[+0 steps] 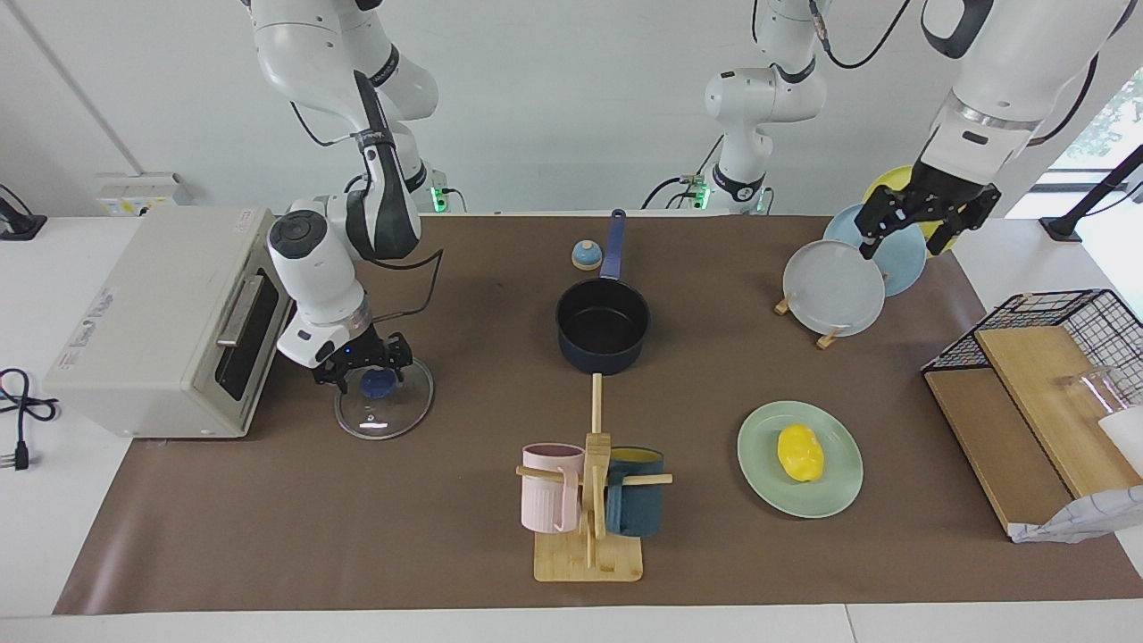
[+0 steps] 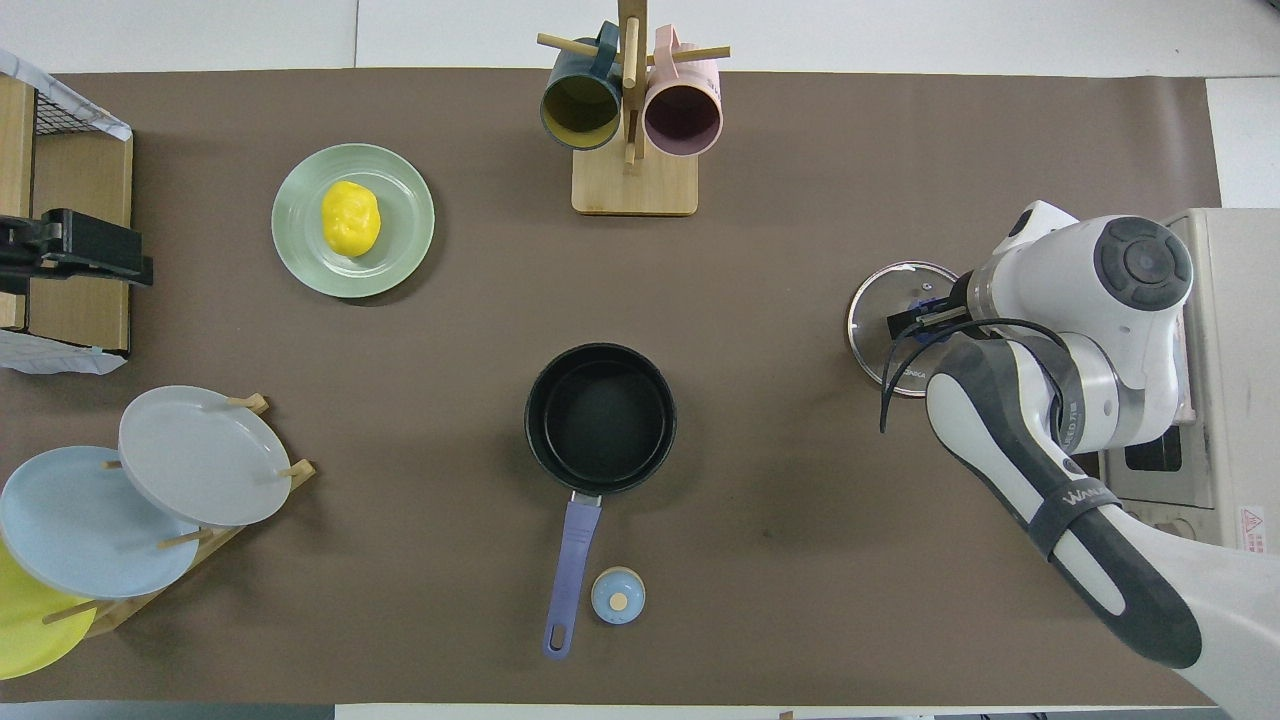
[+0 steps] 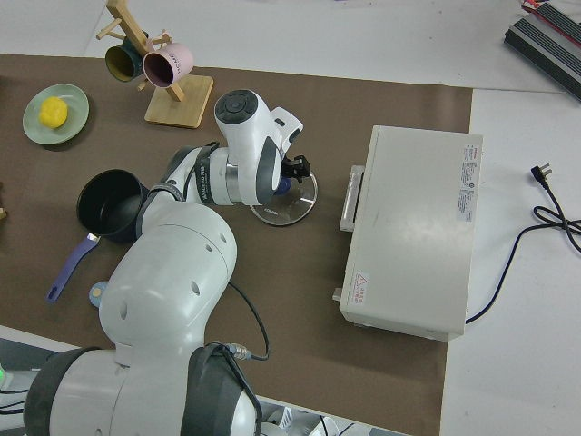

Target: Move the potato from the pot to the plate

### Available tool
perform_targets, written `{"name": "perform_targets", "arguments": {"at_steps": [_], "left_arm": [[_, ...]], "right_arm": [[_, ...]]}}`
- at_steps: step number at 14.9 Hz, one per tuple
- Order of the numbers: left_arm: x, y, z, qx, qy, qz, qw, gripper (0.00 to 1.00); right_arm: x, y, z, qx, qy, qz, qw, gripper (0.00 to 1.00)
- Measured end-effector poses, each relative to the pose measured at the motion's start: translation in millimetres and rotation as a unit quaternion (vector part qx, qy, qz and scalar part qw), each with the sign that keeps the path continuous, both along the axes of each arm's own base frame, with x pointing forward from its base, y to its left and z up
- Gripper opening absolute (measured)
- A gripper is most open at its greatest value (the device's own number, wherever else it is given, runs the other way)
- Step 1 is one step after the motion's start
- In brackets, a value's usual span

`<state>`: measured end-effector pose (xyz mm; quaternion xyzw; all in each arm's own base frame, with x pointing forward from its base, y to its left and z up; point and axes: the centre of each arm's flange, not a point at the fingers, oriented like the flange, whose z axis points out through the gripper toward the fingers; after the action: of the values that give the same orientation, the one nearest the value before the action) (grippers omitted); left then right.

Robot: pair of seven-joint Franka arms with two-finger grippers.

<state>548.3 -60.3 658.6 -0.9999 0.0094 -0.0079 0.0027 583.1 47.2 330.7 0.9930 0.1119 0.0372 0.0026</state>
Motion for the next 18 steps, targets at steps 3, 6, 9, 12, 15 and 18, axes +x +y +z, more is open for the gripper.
{"name": "perform_targets", "arguments": {"at_steps": [3,6,9,12,15,18], "left_arm": [[-20,0,-5,0.004,0.026,-0.001,1.0,1.0],[-28,1,-8,0.004,0.03,-0.001,1.0,1.0],[-28,-1,-7,0.003,0.025,-0.002,1.0,1.0],[-25,-1,-11,0.002,0.022,-0.002,1.0,1.0],[-21,-2,-15,0.001,0.021,-0.003,1.0,1.0],[-19,-5,-17,-0.008,0.023,-0.004,1.0,1.0]], "right_arm": [[5.9,-2,24,-0.005,0.03,-0.004,1.0,1.0],[9.4,-16,76,-0.011,0.045,-0.018,0.999,1.0],[4.5,-26,138,-0.017,0.074,-0.029,0.997,1.0],[-7.5,-25,207,-0.022,0.085,-0.032,0.996,1.0],[-32.5,-27,248,-0.026,0.082,-0.039,0.996,1.0],[-41.3,-47,256,-0.025,0.089,-0.06,0.994,1.0]]}}
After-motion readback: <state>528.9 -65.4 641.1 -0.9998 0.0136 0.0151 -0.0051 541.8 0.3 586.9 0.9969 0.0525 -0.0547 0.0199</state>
